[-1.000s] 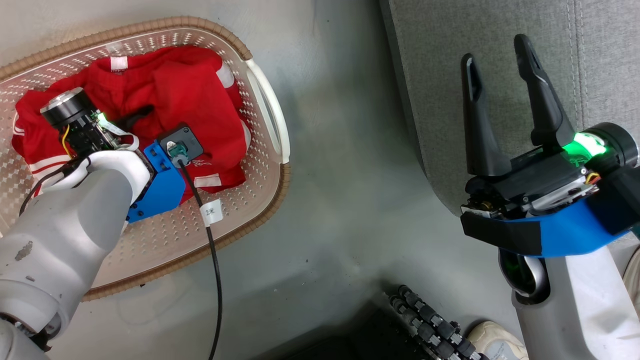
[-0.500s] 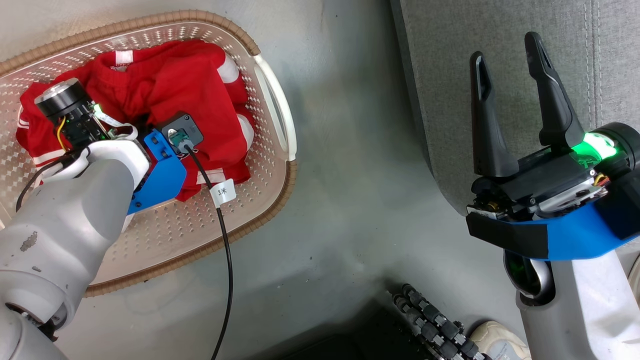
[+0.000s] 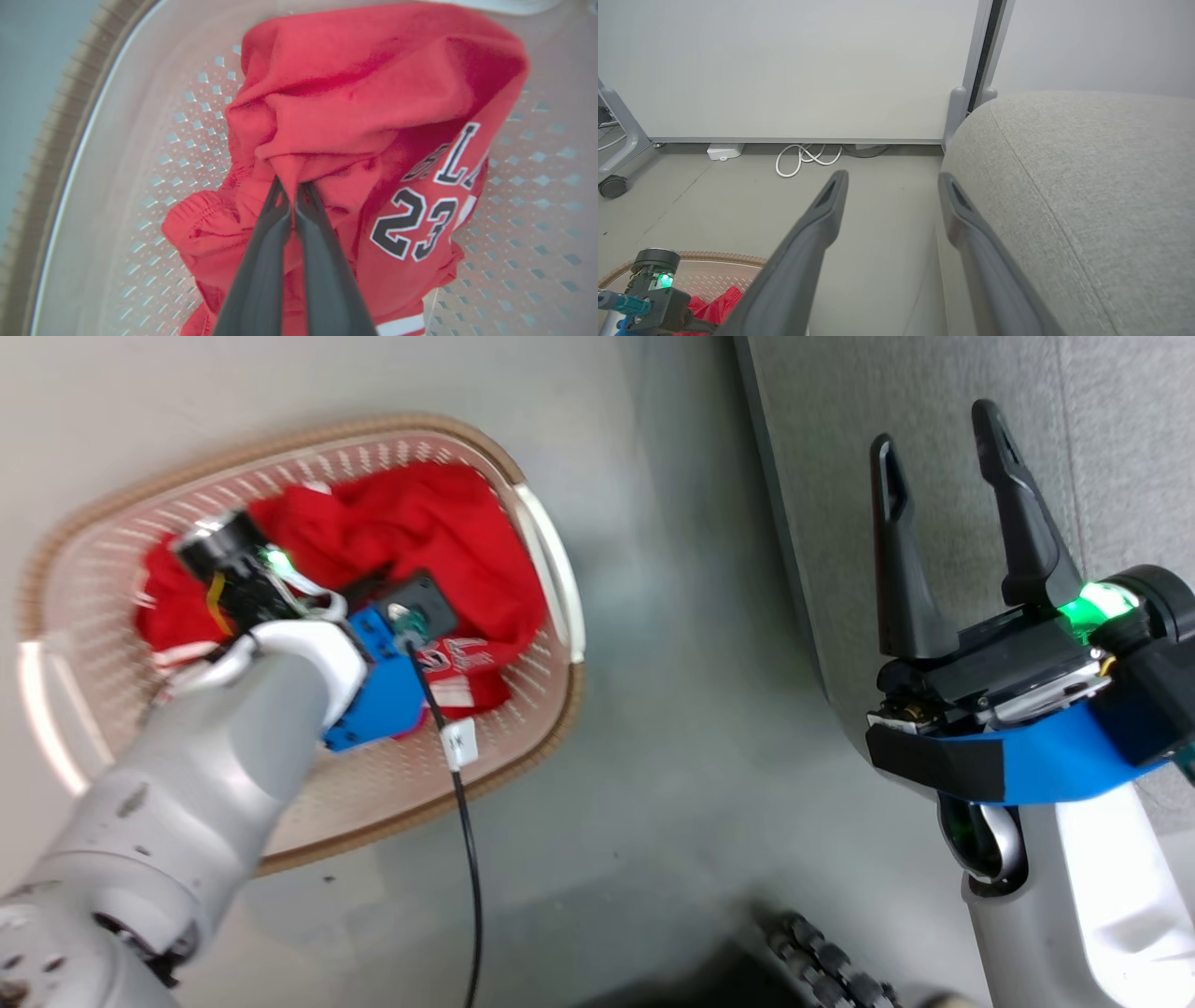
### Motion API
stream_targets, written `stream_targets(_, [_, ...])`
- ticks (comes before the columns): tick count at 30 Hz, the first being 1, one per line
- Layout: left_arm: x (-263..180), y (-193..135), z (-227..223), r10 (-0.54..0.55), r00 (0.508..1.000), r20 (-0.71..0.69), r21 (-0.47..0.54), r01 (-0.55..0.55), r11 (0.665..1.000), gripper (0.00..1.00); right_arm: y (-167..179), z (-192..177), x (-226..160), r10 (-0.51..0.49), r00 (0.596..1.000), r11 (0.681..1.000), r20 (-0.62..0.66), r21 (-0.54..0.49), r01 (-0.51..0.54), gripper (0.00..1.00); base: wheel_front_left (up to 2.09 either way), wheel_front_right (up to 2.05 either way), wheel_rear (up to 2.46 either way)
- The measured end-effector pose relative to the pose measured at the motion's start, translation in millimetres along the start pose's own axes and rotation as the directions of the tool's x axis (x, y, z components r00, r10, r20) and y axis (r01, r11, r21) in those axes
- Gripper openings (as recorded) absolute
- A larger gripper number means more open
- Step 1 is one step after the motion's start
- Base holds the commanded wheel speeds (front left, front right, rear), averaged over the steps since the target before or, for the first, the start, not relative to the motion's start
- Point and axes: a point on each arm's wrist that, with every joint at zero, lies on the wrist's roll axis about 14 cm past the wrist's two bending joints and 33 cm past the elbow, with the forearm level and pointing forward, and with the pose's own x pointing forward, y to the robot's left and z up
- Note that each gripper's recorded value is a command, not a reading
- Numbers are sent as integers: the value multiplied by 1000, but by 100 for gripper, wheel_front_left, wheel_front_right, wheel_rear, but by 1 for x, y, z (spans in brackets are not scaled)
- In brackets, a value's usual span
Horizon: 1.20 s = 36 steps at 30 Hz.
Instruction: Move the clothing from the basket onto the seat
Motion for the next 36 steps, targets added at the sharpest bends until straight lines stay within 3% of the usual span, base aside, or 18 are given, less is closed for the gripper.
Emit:
stream_targets(13, [-79, 14, 71, 165, 969, 185, -126, -143, 982, 0, 19, 48, -13, 35, 996, 999, 87, 12, -36, 100, 0, 0, 0])
stream_targets(20, [-134, 20, 116, 288, 906, 309, -210, -230, 950, 0, 28, 76, -31, 48, 990, 998, 135, 27, -52, 100, 0, 0, 0])
stream_targets(36, [-278, 29, 191, 550, 642, 533, -359, -417, 835, 0, 53, 132, -80, 94, 963, 993, 251, 42, -108, 100, 0, 0, 0])
